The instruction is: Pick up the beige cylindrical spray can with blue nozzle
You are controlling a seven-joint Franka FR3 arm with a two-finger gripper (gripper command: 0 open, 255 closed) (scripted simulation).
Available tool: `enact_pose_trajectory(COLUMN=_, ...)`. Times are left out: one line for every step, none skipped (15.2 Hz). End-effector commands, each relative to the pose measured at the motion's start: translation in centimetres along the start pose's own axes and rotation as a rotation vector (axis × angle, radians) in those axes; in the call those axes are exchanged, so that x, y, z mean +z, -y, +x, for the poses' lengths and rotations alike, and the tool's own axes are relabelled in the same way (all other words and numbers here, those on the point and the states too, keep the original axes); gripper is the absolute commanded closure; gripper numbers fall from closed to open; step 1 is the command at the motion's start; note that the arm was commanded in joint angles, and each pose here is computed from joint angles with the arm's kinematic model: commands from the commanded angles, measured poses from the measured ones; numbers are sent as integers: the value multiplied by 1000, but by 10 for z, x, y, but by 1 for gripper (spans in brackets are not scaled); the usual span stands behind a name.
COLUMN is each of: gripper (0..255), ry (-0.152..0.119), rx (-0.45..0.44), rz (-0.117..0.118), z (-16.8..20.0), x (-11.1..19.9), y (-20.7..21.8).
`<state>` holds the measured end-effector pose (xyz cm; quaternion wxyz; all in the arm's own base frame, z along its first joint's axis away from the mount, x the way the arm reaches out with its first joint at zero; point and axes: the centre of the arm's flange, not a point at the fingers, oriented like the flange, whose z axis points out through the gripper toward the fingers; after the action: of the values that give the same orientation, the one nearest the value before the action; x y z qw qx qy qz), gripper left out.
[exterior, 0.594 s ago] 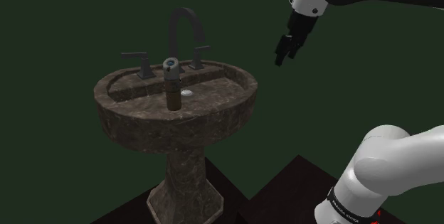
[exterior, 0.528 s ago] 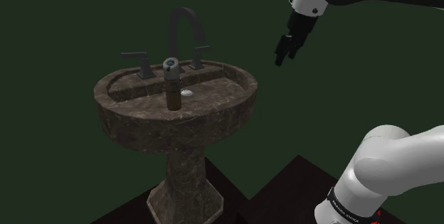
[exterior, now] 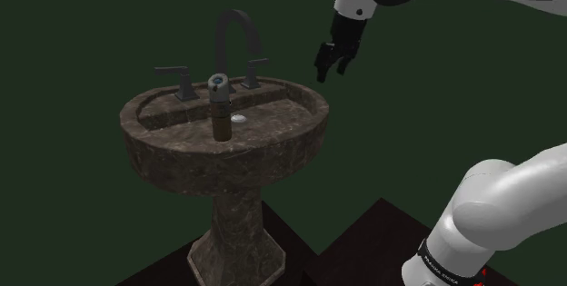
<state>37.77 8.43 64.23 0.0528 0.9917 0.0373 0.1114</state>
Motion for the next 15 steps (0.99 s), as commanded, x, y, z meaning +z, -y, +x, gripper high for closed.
enact_pose_trajectory(gripper=0, ry=0, rx=5, rz=8, z=19, x=5, y=19)
enact_pose_trajectory(gripper=0, ry=0, rx=8, rz=11, z=29, x=7, y=27)
enact_pose_trajectory(gripper=0, ry=0, rx=10, rz=14, z=38, x=8, y=36)
enact_pose_trajectory(gripper=0, ry=1, rx=13, rz=17, z=47, x=10, y=45)
enact_pose_trajectory(gripper=0, ry=1, rx=15, rz=20, z=57, x=12, y=53)
enact_pose_trajectory(gripper=0, ry=1, rx=18, rz=24, z=66, x=14, y=62)
enact_pose_trajectory(gripper=0, ry=1, rx=20, rz=27, z=76, x=15, y=70)
enact_pose_trajectory(gripper=0, ry=1, rx=23, rz=30, z=85, x=17, y=79)
enact_pose_trajectory(gripper=0, ry=1, rx=25, rz=33, z=95, x=19, y=88)
enact_pose_trajectory(gripper=0, ry=1, rx=27, rz=36, z=104, x=20, y=96)
enact_pose_trajectory(gripper=0, ry=1, rx=30, rz=40, z=114, x=22, y=105)
enact_pose_trajectory(gripper=0, ry=1, rx=32, rz=43, z=123, x=24, y=113)
enact_pose_trajectory(gripper=0, ry=1, rx=35, rz=46, z=133, x=25, y=122)
enact_pose_trajectory(gripper=0, ry=1, rx=37, rz=49, z=142, x=27, y=130)
enact_pose_trajectory(gripper=0, ry=1, rx=40, rz=52, z=152, x=28, y=138)
